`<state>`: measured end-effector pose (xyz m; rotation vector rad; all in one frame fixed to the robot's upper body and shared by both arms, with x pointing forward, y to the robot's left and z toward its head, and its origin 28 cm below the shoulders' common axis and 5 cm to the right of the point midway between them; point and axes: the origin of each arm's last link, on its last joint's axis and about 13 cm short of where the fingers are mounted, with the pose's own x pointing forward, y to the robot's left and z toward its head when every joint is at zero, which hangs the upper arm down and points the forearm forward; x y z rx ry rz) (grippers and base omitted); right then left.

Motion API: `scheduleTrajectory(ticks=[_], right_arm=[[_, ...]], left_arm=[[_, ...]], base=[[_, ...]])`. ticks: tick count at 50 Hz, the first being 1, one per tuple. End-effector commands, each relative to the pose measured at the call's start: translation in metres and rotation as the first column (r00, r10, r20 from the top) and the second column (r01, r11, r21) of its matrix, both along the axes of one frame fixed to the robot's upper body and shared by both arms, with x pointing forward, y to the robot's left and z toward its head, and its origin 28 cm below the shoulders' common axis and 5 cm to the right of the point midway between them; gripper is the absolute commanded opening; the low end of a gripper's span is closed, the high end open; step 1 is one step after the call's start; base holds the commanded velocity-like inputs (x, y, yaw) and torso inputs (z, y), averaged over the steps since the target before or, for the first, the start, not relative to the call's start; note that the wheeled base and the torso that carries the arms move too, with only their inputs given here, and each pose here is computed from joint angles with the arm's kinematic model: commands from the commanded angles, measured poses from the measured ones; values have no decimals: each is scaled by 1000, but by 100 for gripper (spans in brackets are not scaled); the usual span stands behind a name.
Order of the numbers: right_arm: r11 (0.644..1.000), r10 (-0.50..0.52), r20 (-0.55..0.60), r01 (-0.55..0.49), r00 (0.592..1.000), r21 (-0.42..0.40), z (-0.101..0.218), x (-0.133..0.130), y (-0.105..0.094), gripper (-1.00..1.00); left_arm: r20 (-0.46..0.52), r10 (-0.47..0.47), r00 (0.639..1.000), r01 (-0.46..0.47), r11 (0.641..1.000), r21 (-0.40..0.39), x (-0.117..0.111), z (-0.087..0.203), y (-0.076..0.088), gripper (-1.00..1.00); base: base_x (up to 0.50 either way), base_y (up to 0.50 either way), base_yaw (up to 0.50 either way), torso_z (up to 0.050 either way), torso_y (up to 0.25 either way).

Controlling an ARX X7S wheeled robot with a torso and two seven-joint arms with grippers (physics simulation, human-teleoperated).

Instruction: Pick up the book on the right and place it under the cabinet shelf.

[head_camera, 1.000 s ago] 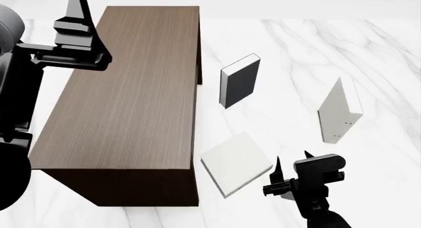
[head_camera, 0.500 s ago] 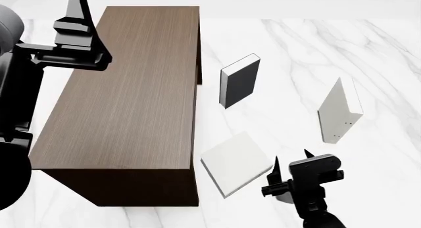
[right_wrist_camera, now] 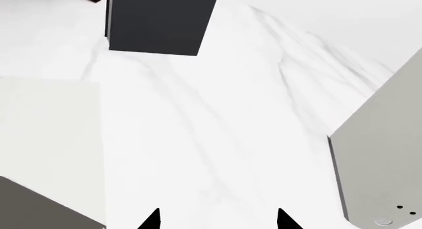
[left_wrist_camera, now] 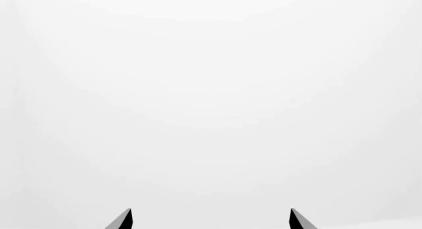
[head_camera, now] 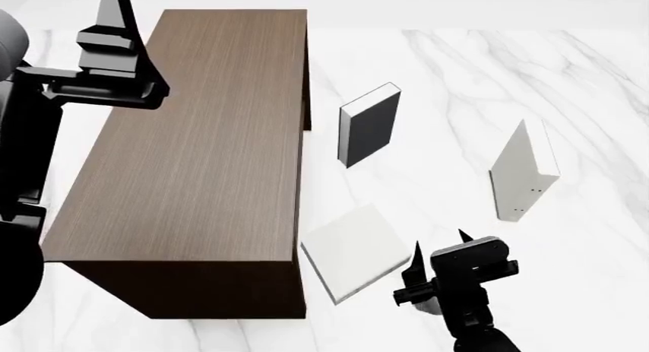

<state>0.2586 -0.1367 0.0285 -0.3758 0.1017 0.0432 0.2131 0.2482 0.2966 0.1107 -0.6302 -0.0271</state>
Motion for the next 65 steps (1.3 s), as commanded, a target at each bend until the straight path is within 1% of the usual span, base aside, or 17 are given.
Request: scheduleTrajectory(ticks=[1, 11, 28, 65], right_arm=[[997, 73, -68, -71, 995, 35, -5, -5, 18, 100], [996, 84, -81, -82, 993, 21, -1, -4, 28, 100], [996, 92, -100, -92, 991, 1, -6, 0, 42, 100], [986, 164, -129, -164, 978, 13, -9, 2, 68, 100]], left_arm=[[4, 2, 1000, -2, 1000, 0, -2, 1, 1, 100], [9, 7, 1000, -7, 1000, -1, -5, 3, 3, 100], [7, 12, 1000, -12, 1000, 0, -6, 3, 3, 100], [9, 15, 1000, -15, 1000, -7, -9, 1, 6, 100]], base=[[0, 0, 0, 0, 0], [0, 0, 0, -1, -2], [0, 0, 0, -1, -2], [0, 0, 0, -1, -3]])
